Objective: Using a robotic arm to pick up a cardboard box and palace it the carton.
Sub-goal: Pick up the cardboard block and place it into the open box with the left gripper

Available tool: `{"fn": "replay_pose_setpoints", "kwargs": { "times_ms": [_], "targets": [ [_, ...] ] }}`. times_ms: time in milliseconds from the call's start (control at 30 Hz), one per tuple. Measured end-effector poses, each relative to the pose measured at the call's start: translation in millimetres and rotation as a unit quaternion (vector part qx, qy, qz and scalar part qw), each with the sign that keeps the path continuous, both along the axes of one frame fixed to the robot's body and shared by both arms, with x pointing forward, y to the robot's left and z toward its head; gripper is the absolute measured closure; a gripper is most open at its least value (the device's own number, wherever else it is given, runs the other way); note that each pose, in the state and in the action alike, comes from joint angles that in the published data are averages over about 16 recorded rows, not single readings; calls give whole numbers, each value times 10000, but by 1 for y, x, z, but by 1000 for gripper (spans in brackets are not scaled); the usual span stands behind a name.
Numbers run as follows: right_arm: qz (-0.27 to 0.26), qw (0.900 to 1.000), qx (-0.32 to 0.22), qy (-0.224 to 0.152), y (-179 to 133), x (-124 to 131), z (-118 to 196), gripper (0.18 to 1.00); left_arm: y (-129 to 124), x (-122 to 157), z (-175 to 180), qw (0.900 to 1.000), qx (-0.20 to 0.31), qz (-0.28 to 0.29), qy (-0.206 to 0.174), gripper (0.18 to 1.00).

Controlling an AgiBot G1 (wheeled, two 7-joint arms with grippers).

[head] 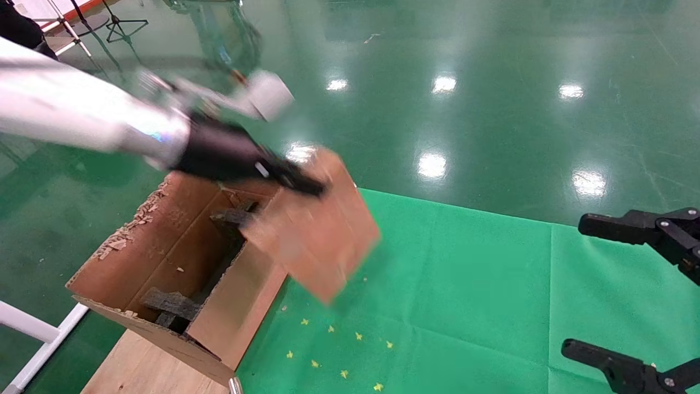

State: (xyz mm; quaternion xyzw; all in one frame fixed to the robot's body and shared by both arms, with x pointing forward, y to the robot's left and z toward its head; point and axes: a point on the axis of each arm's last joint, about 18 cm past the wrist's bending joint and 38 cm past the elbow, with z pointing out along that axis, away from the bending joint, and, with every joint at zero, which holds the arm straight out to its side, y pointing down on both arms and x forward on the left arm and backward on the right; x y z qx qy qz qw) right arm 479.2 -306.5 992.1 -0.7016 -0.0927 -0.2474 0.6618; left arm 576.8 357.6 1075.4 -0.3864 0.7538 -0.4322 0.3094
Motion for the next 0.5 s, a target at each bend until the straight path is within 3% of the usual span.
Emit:
{"fn": "replay_pose_setpoints", "kwargs": {
  "times_ms": [267,500],
  "targets": [
    [0,10000,0,0,0,0,0,182,79,-35,38,9949,205,605,-777,751],
    [0,10000,0,0,0,0,0,178,145,-32,14,9895,314,1199,-745,754]
  ]
}}
